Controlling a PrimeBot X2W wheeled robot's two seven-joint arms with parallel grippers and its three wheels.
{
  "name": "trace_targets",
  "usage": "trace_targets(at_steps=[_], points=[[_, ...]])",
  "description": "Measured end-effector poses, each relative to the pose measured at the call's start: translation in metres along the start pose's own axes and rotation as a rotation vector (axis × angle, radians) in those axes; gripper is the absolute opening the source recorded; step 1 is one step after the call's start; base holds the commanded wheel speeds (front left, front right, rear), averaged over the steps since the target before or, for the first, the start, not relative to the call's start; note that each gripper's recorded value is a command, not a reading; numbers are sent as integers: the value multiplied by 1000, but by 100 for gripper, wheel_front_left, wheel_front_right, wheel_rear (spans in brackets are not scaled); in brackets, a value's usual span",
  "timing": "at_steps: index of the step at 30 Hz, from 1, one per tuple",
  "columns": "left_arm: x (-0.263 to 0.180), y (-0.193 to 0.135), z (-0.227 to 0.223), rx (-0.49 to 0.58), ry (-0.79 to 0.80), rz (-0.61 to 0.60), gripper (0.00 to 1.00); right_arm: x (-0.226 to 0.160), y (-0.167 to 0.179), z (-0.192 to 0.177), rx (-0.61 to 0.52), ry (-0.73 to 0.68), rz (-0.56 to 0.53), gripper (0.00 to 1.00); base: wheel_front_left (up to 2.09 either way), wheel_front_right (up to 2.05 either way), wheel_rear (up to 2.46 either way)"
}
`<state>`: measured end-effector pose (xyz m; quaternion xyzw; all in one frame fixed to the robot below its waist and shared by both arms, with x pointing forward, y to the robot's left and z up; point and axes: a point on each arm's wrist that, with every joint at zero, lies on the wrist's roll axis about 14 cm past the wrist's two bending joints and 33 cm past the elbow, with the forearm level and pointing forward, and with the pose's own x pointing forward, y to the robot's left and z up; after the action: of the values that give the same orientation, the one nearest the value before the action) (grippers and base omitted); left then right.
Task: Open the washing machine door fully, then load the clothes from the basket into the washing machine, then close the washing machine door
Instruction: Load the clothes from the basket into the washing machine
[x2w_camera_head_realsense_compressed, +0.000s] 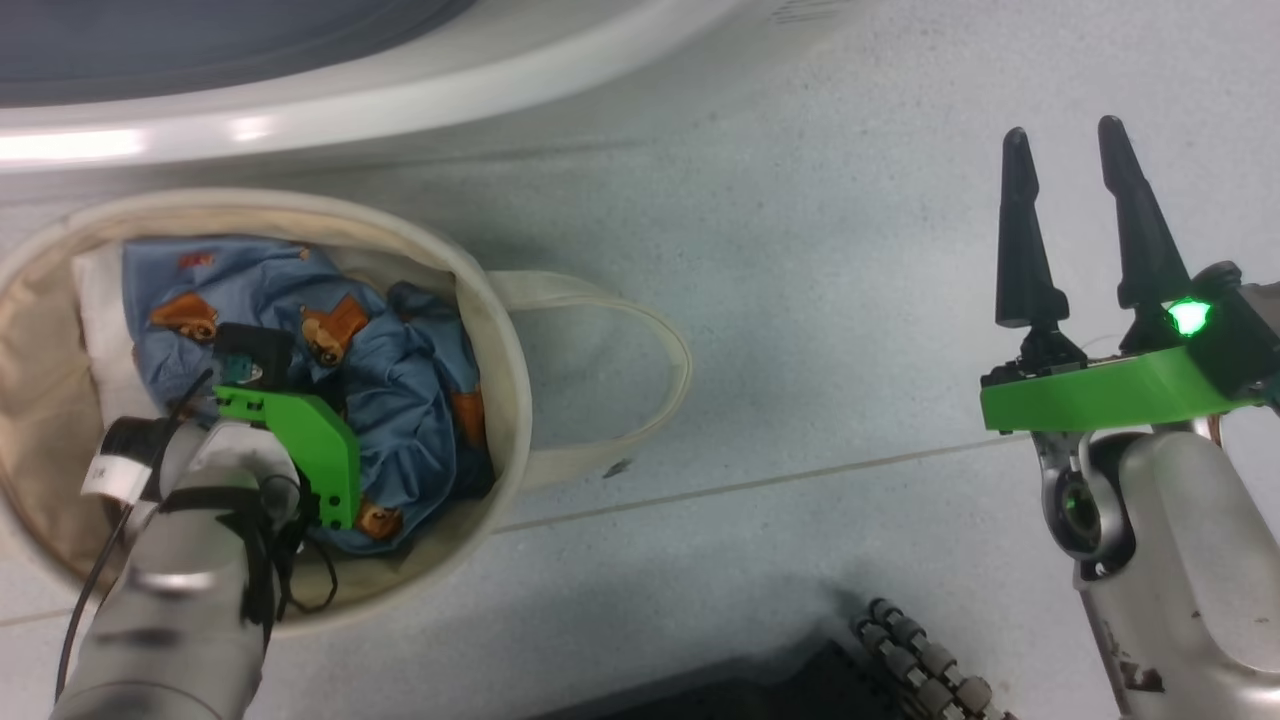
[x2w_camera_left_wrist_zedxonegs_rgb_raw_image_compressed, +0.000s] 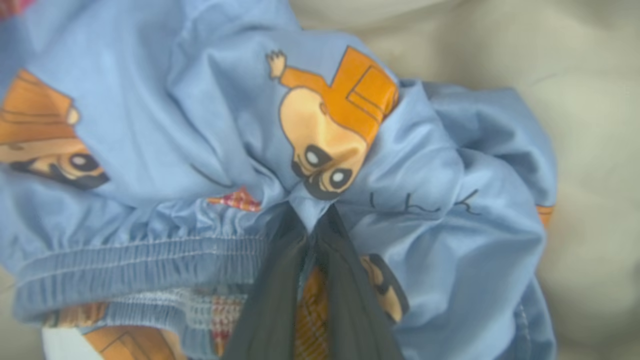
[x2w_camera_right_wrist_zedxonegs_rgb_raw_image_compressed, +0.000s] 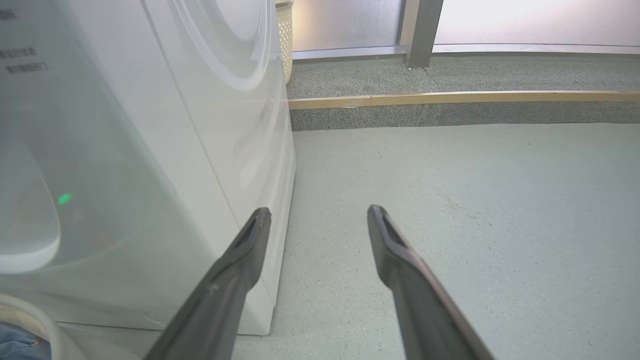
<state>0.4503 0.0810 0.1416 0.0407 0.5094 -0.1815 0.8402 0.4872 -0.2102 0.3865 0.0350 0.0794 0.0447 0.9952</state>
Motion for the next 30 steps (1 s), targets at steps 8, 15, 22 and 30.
trace_targets(at_steps=[8,15,22,30], points=[[-32,-2,25,-99,-163,10,0,-2,19,23,40,-52,32,100,0,0,0],[-71,-1,37,-152,-260,23,0,-9,39,49,71,-103,80,100,0,0,0],[-142,8,82,-224,-533,56,0,-30,63,82,110,-166,134,100,0,0,0],[-226,19,104,-248,-794,107,0,-56,86,100,124,-200,191,100,0,0,0]])
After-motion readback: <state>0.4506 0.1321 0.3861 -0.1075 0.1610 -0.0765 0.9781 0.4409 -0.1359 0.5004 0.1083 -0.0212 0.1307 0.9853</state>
